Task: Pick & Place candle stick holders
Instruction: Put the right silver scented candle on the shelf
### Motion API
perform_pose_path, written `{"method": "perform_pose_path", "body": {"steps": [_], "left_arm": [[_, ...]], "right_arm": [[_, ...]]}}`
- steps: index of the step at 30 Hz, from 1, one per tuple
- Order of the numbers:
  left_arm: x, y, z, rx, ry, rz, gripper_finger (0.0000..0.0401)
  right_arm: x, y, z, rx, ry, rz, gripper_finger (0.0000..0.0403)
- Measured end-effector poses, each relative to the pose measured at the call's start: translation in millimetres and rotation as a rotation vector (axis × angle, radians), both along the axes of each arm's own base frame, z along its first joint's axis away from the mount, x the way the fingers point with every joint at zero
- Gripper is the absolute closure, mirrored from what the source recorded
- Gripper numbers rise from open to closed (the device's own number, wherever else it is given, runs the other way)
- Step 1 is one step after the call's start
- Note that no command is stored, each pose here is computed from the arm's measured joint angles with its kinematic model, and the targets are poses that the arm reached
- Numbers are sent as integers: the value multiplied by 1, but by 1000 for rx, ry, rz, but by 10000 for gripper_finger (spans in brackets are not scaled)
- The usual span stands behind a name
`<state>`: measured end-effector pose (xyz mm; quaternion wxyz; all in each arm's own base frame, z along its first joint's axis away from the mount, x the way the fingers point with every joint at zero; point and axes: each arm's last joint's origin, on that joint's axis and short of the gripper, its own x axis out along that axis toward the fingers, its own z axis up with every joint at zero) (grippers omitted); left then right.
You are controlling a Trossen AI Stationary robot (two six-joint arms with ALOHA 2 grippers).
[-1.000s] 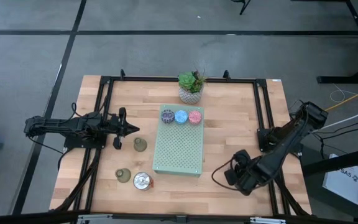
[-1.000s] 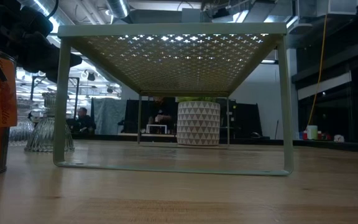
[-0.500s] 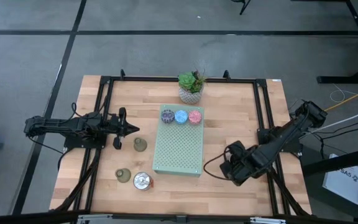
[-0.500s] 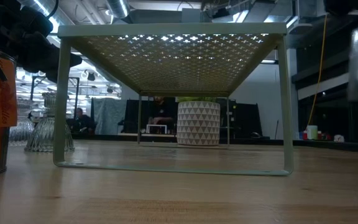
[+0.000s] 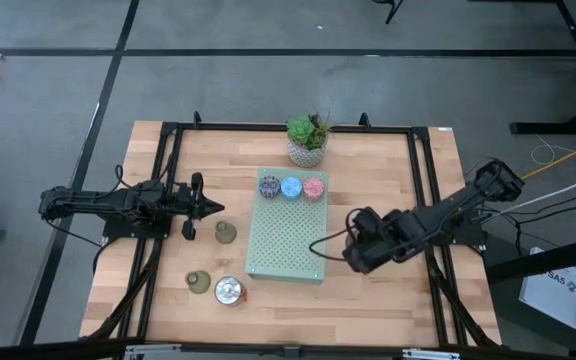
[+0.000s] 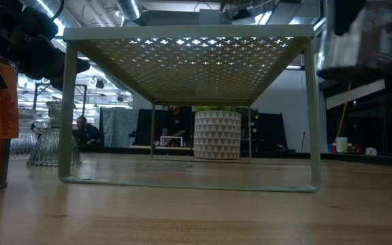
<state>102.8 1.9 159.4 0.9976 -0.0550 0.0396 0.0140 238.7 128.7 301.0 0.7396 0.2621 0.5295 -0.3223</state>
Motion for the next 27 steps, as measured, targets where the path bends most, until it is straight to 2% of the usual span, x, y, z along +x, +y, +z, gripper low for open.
{"method": "perform_pose_path", "body": {"steps": [17, 27], "left_arm": [[0, 0, 0, 0, 0, 0, 395], [0, 0, 0, 0, 0, 0, 395]], "right_arm": [[29, -31, 53, -72, -152, 280, 47], [41, -41, 65, -147, -222, 471, 47]]}}
